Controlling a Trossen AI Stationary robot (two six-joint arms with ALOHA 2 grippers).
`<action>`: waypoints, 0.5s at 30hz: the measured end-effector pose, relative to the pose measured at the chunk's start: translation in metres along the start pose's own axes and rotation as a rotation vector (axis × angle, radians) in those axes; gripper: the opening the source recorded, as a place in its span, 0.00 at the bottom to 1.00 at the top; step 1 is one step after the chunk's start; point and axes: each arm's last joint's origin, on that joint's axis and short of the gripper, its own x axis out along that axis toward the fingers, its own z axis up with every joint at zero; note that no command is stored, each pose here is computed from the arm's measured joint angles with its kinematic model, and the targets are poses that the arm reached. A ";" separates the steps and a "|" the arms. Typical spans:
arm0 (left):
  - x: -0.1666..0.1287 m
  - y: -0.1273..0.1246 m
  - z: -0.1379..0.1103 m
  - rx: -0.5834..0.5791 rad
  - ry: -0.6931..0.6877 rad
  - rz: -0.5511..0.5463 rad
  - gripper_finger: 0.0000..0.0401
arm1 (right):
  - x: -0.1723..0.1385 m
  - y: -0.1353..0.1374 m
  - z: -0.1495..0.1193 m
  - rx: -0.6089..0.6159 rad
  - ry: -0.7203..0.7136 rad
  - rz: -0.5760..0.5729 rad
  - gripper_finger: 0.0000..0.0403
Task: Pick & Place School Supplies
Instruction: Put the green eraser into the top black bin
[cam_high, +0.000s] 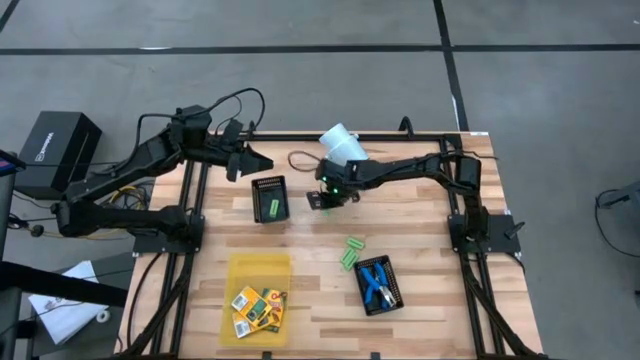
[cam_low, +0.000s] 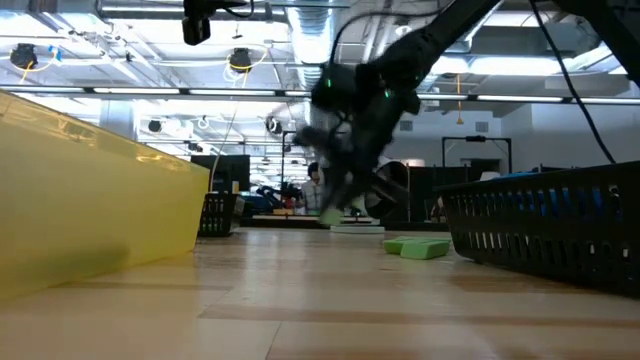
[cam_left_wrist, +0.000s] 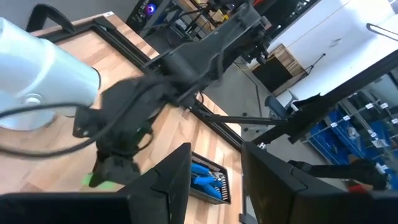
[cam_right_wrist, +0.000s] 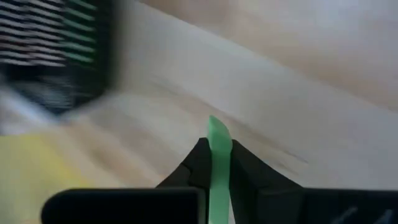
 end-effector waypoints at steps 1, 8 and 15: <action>0.000 0.001 0.000 0.008 -0.003 0.004 0.34 | -0.007 0.007 0.003 -0.011 -0.018 0.038 0.05; -0.007 0.010 0.007 0.005 -0.051 0.049 0.34 | -0.041 0.057 0.024 -0.117 -0.114 0.238 0.05; -0.017 0.023 0.016 0.011 -0.114 0.114 0.34 | -0.056 0.080 0.037 -0.165 -0.201 0.375 0.05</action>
